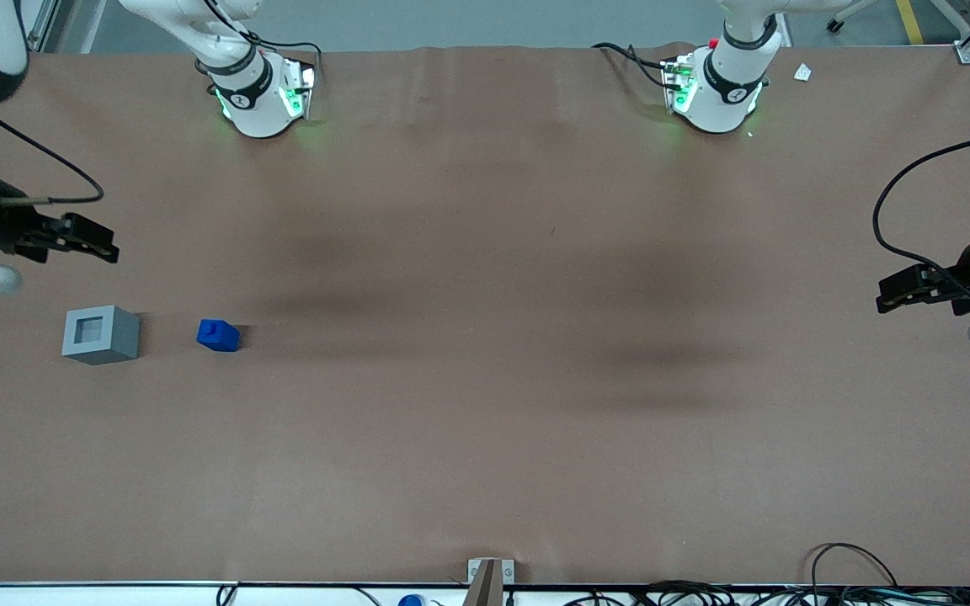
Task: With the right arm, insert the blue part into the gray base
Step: 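Move the right gripper down toward the blue block, then close the right gripper on the blue block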
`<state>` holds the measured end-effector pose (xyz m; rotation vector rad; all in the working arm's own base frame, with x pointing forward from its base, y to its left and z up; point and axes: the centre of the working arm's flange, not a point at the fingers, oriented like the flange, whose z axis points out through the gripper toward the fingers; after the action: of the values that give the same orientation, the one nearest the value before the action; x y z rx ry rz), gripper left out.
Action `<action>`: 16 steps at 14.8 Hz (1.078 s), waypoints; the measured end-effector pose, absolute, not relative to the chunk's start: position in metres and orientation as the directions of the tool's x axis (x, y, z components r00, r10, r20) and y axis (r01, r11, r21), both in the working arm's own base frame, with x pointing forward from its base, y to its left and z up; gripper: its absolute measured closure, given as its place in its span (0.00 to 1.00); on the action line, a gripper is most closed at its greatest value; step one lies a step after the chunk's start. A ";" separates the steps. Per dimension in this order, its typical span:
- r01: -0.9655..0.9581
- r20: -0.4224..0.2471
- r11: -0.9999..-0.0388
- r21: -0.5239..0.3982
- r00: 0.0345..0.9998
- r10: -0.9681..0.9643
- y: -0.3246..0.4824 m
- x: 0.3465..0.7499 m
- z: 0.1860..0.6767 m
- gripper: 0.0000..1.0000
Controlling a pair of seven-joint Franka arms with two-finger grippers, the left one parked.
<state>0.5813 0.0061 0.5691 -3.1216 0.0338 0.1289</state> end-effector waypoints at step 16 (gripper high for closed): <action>-0.040 -0.072 -0.999 -0.027 0.997 -0.038 0.003 0.578 0.396 0.00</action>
<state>0.5777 0.0029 0.3958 -3.1110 0.0611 0.1110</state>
